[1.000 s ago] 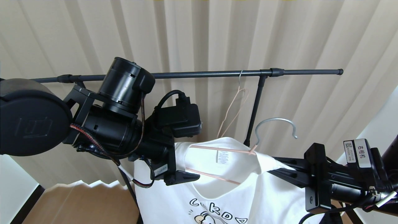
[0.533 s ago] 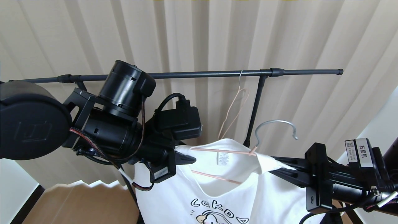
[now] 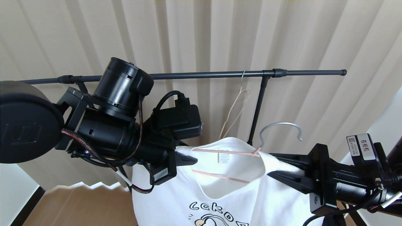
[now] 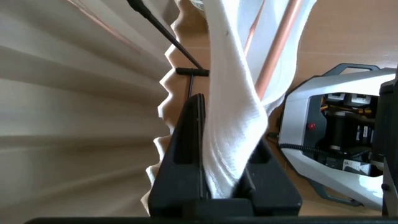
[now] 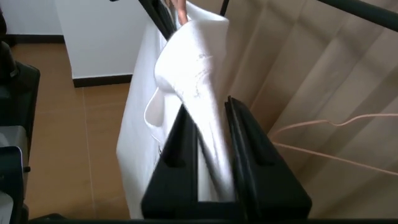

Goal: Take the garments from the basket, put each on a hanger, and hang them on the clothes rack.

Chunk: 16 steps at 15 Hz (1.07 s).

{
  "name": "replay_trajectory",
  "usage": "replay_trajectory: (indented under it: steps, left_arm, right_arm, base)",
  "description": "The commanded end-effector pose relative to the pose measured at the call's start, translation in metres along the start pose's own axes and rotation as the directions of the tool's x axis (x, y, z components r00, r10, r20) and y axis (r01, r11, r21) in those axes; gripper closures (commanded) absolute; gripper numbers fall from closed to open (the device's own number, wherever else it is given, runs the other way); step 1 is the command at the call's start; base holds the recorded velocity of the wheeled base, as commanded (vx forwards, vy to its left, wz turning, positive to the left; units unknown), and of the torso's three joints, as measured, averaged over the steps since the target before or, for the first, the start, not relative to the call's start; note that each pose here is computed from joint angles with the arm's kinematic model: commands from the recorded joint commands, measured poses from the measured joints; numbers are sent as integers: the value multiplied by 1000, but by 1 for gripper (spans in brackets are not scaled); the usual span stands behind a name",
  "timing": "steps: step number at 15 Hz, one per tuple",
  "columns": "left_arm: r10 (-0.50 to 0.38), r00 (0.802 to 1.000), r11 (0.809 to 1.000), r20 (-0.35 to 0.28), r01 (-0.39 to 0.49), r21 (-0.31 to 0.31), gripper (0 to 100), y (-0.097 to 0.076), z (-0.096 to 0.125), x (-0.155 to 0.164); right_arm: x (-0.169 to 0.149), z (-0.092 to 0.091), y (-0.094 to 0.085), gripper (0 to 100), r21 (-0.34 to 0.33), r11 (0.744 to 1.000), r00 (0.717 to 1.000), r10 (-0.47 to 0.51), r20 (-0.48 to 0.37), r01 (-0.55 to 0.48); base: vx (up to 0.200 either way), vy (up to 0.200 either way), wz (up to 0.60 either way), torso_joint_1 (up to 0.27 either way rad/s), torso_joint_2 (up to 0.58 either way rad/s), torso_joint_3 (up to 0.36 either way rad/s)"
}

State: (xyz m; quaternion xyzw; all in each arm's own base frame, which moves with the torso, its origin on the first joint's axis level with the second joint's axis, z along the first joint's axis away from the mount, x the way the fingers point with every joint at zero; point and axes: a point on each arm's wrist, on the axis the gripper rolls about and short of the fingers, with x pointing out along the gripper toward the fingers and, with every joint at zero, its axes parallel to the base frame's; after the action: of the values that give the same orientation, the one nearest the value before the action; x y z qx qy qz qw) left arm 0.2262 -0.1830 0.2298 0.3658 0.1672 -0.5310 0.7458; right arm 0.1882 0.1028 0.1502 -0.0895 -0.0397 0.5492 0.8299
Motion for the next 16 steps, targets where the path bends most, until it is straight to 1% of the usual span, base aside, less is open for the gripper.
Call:
replay_trajectory:
  steps: [1, 2, 3, 4, 6, 8, 9, 11, 13, 14, 16]
  left_arm:
    - [12, 1000, 1000, 5, -12, -2, 100, 0, 1, -4]
    - [29, 1000, 1000, 9, -29, -7, 100, -1, 3, -9]
    - [35, 999, 999, 9, -35, -17, 100, -1, 2, -12]
    - [38, 999, 999, 8, -38, -25, 100, -1, 2, -14]
    - [49, 999, 997, 8, -48, -54, 100, -3, 0, -19]
    - [59, 998, 996, 3, -59, -66, 100, -2, -3, -23]
    - [65, 998, 995, -5, -65, -74, 100, -1, -7, -24]
    - [70, 998, 994, -8, -70, -84, 100, -2, -9, -27]
    - [99, 995, 988, -9, -99, -117, 100, 0, -14, -37]
    - [104, 995, 987, -4, -103, -119, 100, -1, -13, -40]
    - [131, 991, 982, -4, -130, -138, 100, 0, -17, -49]
  right_arm:
    - [0, 0, -1, 0, 3, 1000, 1000, -1, 0, 1]
    - [0, 0, -3, 0, 5, 1000, 1000, -11, 0, 11]
    - [-3, 0, -10, 0, 2, 999, 999, -46, -3, 46]
    - [-5, 0, -13, 0, 2, 998, 998, -60, -3, 60]
    - [-8, 1, -17, 0, -4, 997, 997, -78, 0, 78]
    - [-12, 2, -20, 0, -6, 996, 996, -94, 3, 94]
    - [-12, 2, -21, 0, -1, 996, 996, -85, 5, 85]
    - [-16, 1, -25, 0, 0, 995, 995, -100, 1, 100]
    - [-20, 1, -30, 0, 6, 996, 996, -85, 9, 85]
    - [-21, 1, -31, 0, 11, 996, 996, -86, 8, 86]
    - [-19, -6, -36, 0, 31, 995, 995, -94, -12, 95]
  base:
    - [0, 0, 0, 0, 0, 0]
    - [0, 0, 0, 0, 0, 0]
    - [0, 0, 0, 0, 0, 0]
    - [0, 0, 0, 0, 0, 0]
    - [0, 0, 0, 0, 0, 0]
    - [0, 0, 0, 0, 0, 0]
    - [0, 0, 0, 0, 0, 0]
    - [0, 0, 0, 0, 0, 0]
    - [0, 0, 0, 0, 0, 0]
    - [0, 0, 0, 0, 0, 0]
    - [0, 0, 0, 0, 0, 0]
